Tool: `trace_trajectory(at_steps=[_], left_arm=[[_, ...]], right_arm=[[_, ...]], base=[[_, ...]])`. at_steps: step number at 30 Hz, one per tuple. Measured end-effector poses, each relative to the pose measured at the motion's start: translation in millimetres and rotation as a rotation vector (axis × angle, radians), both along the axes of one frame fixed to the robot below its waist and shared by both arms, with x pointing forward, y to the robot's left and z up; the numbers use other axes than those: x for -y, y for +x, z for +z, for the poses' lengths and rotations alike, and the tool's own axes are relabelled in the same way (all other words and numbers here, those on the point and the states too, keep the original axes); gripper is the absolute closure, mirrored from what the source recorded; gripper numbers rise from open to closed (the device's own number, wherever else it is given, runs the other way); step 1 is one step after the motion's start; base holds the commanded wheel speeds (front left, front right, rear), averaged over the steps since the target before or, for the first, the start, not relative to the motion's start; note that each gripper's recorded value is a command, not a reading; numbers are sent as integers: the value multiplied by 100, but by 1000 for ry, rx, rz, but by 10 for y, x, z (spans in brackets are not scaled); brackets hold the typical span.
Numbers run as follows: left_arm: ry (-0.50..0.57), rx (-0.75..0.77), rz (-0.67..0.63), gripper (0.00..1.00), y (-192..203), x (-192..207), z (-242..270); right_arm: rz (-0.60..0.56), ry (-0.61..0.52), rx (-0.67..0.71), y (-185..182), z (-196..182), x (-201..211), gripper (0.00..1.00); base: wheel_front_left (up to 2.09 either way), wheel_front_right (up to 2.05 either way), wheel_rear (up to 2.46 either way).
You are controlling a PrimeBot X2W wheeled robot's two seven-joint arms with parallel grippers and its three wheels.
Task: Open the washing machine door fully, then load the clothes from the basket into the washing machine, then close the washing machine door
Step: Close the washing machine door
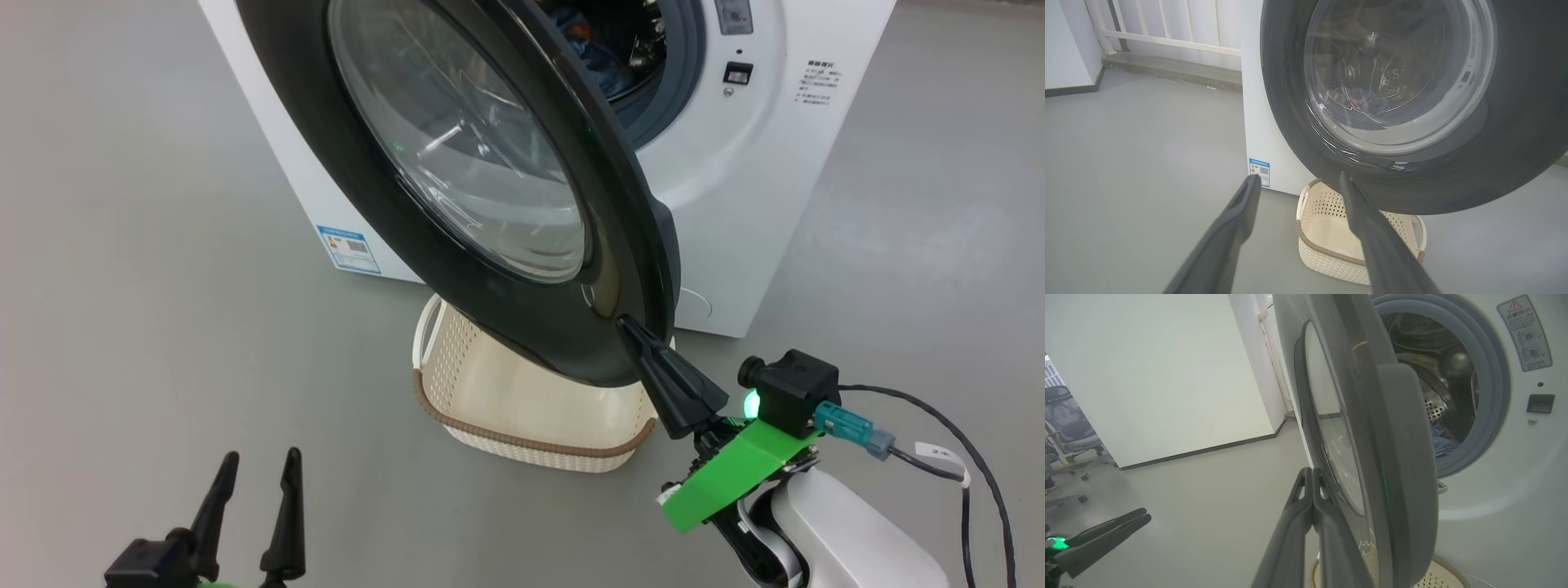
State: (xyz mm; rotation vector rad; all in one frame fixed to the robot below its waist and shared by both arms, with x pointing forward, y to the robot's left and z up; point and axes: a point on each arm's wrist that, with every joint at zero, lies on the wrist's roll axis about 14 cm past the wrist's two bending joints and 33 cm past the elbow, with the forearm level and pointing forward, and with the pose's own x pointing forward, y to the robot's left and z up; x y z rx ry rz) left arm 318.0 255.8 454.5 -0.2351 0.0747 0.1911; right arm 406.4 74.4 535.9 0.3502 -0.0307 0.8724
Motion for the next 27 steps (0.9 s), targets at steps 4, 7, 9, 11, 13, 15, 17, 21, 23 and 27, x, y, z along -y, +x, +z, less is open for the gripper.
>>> trace_trajectory(at_steps=[4, 7, 9, 11, 13, 15, 17, 21, 23, 27], left_arm=[[1, 1, -4, 0, 57, 6, 5], [0, -1, -7, 0, 89, 16, 0], [-1, -8, -12, 0, 98, 30, -20], [-4, -5, -14, 0, 131, 35, -15], [-9, 0, -12, 0, 163, 28, -1], [-8, -1, -11, 0, 183, 21, -2], [-5, 2, -12, 0, 208, 20, 9], [-11, -4, -13, 0, 236, 32, -14], [-11, -5, -14, 0, 263, 39, -19], [-5, 13, -23, 0, 392, 54, 36]], right_arm=[[-10, 3, -2, 80, -7, 10, 100], [-20, 10, 7, 158, 33, 20, 100], [-21, 12, 6, 185, 26, 17, 100], [-20, 15, 9, 219, 34, 7, 100], [-19, 17, 10, 250, 35, -2, 100], [-18, 18, 14, 284, 42, -12, 100], [-21, 20, 13, 322, 35, -6, 100], [-44, 29, 16, 456, 41, 54, 100], [-56, 30, 24, 537, 49, 92, 100], [-76, 32, 34, 688, 53, 148, 100]], base=[[0, 0, 0], [0, 0, 0], [0, 0, 0], [0, 0, 0], [0, 0, 0], [0, 0, 0], [0, 0, 0], [0, 0, 0], [0, 0, 0], [0, 0, 0]])
